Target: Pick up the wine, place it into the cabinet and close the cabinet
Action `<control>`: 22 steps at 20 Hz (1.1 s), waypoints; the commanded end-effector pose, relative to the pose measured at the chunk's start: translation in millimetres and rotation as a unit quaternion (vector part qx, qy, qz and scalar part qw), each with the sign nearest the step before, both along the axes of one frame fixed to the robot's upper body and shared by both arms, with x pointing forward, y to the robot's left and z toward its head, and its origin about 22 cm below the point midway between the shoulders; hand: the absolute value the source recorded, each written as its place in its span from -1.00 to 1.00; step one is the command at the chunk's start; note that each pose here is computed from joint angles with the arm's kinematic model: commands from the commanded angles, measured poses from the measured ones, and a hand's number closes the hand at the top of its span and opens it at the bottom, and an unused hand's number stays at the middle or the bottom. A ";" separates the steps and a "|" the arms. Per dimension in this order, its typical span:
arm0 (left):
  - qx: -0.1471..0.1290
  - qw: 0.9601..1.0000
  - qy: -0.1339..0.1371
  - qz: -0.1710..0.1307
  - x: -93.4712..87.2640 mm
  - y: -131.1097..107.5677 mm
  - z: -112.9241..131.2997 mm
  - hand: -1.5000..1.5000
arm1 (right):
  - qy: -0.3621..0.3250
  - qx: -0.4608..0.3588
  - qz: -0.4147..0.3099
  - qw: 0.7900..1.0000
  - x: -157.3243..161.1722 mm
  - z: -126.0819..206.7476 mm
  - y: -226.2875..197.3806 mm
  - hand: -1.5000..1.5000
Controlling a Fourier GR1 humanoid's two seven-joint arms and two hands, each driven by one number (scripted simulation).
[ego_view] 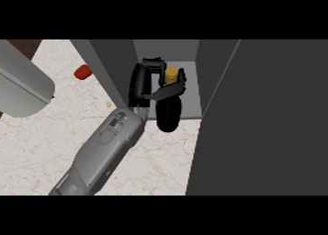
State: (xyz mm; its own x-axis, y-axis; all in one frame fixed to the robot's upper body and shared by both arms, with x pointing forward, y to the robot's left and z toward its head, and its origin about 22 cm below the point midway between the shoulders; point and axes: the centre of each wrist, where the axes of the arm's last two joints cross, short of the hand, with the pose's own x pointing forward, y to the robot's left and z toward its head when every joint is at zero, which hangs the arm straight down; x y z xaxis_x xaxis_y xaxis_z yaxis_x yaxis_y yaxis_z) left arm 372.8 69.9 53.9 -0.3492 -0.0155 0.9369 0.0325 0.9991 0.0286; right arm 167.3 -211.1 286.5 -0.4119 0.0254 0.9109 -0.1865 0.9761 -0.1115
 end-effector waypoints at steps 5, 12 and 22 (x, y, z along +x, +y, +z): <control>0.030 0.999 0.009 0.017 4.7 6.2 -36.1 1.00 | -0.004 0.006 0.041 0.999 -11.0 -7.0 6.7 -1.00; 0.070 0.997 0.018 0.032 8.4 13.7 -55.1 1.00 | -0.007 0.012 0.037 0.999 -8.0 5.6 1.9 -1.00; 0.010 0.998 0.005 0.060 27.2 29.1 -54.3 1.00 | -0.001 0.003 0.041 0.999 -1.3 2.2 -4.6 -1.00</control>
State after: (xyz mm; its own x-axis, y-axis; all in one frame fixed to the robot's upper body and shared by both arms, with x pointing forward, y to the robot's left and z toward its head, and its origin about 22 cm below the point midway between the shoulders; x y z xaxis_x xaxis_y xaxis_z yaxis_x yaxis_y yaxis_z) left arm 395.8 88.8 10.4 -0.3592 -0.0915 0.9287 -0.0713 0.9950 0.0705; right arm 174.8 -209.5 283.6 -0.4088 0.0170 0.9125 -0.2159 0.9697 -0.1148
